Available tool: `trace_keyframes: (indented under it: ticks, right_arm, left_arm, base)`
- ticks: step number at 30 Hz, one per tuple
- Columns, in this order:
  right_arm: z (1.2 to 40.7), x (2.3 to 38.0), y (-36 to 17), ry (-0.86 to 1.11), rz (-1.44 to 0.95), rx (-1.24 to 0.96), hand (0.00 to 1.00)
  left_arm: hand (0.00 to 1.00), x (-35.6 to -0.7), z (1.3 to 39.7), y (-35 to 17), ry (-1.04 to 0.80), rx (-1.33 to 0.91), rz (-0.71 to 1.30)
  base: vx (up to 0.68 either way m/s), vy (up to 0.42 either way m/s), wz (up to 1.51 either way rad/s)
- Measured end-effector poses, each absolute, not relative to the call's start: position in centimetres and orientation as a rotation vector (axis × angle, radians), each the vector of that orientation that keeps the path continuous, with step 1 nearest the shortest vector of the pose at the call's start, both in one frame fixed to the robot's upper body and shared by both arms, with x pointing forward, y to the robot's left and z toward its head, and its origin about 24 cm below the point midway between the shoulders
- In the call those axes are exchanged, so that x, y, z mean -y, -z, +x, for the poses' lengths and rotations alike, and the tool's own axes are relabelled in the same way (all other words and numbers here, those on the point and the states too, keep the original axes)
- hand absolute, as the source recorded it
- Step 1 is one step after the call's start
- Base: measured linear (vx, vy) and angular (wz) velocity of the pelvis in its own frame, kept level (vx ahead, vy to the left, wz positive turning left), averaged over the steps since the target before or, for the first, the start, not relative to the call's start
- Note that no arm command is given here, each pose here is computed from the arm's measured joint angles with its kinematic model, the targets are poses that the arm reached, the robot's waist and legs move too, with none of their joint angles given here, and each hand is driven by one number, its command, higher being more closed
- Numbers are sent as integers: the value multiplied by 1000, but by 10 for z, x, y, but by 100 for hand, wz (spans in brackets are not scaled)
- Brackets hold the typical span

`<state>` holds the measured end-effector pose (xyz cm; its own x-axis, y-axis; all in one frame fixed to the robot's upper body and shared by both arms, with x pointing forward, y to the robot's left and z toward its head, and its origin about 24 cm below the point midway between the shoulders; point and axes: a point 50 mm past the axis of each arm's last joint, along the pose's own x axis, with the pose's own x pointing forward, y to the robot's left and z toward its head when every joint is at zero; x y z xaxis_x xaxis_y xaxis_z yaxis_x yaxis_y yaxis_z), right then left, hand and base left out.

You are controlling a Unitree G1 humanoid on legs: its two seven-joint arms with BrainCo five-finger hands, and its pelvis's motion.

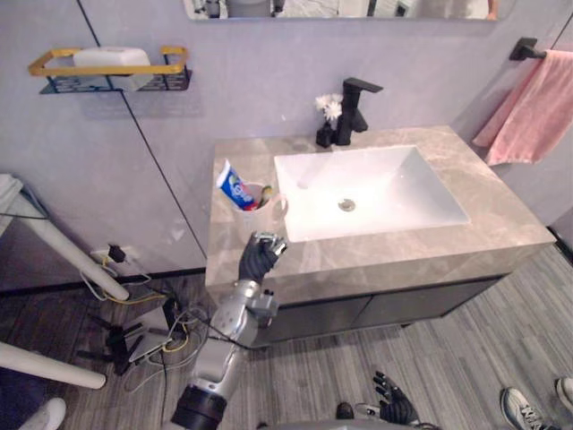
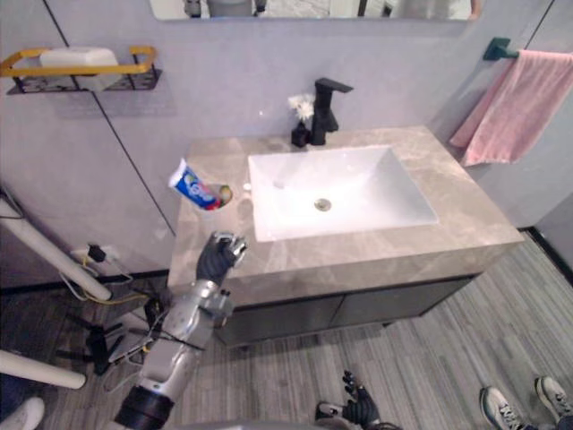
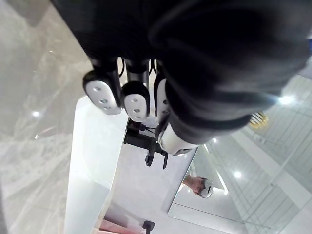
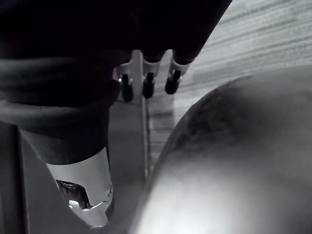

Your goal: Organize washtable

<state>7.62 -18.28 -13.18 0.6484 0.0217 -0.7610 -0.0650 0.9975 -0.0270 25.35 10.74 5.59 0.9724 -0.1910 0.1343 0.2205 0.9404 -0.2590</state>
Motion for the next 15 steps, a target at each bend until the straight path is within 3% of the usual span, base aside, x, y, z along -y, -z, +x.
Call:
trace_keyframes:
  ticks: [15]
  right_arm:
    - [78,192,130,-19,-63,-858,0]
  left_arm:
    - [100,-120,277,-76,164,184,-210]
  base:
    - [-4,-4,-5]
